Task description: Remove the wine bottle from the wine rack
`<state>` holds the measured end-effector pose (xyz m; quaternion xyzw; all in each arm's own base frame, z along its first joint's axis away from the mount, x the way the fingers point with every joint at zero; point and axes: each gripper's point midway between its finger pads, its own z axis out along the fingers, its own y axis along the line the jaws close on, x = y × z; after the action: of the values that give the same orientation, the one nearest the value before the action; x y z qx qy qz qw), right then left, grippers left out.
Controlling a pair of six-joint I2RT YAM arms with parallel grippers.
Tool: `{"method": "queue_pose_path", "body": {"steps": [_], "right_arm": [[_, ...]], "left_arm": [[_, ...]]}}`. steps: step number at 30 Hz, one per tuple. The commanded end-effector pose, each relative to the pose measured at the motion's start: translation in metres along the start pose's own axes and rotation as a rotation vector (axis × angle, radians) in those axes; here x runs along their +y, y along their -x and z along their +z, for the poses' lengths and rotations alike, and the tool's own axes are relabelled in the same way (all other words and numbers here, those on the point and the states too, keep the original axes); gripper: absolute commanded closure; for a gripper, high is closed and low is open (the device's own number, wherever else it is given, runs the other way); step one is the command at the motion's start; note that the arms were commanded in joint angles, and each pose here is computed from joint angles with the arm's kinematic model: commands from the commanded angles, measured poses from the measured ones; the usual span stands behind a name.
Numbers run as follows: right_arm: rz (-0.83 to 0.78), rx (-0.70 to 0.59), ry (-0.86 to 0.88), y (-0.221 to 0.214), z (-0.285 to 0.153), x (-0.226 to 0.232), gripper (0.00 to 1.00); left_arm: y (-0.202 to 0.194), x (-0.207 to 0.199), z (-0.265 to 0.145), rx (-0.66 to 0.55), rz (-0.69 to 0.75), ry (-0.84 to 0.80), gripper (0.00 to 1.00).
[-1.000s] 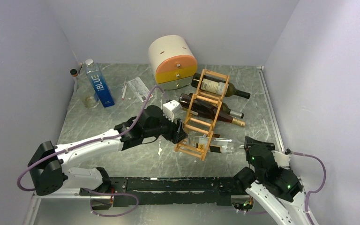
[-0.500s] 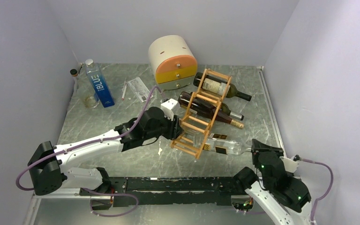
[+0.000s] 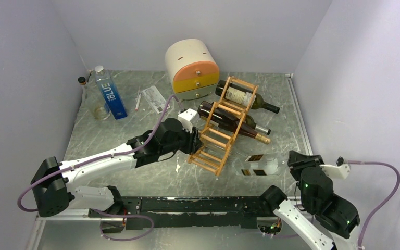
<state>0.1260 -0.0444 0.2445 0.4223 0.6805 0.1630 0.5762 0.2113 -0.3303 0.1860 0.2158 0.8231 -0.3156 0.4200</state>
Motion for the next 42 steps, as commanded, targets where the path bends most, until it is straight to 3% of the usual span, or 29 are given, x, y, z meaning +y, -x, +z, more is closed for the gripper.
{"method": "queue_pose_path", "body": {"steps": [1,4,6,8,16,23,30,42], "right_arm": [[0.035,-0.109,0.155,0.038,-0.003,0.061,1.0],[-0.13,-0.122,0.222,0.039,0.001,0.09,1.0],[-0.253,-0.119,0.246,0.041,0.003,0.11,1.0],[-0.352,-0.126,0.267,0.054,-0.002,0.133,1.0],[-0.626,-0.116,0.332,0.073,-0.005,0.203,1.0],[-0.663,-0.218,0.476,0.105,-0.018,0.275,1.0],[-0.752,-0.24,0.611,0.088,-0.005,0.36,1.0],[-0.65,-0.048,1.031,-0.026,-0.023,0.519,1.0]], "left_arm": [[0.016,0.009,0.003,-0.048,-0.009,0.051,0.59],[0.018,0.009,0.002,-0.049,-0.006,0.047,0.49],[0.019,0.007,-0.001,-0.046,-0.005,0.042,0.34],[0.02,0.004,-0.005,-0.037,-0.001,0.026,0.26],[0.019,-0.012,-0.029,0.002,-0.014,-0.056,0.08],[0.028,-0.018,-0.057,0.02,-0.041,-0.063,0.05],[0.035,0.0,-0.086,-0.009,-0.039,0.026,0.04],[0.059,0.055,-0.157,-0.168,-0.102,0.317,0.03]]}}
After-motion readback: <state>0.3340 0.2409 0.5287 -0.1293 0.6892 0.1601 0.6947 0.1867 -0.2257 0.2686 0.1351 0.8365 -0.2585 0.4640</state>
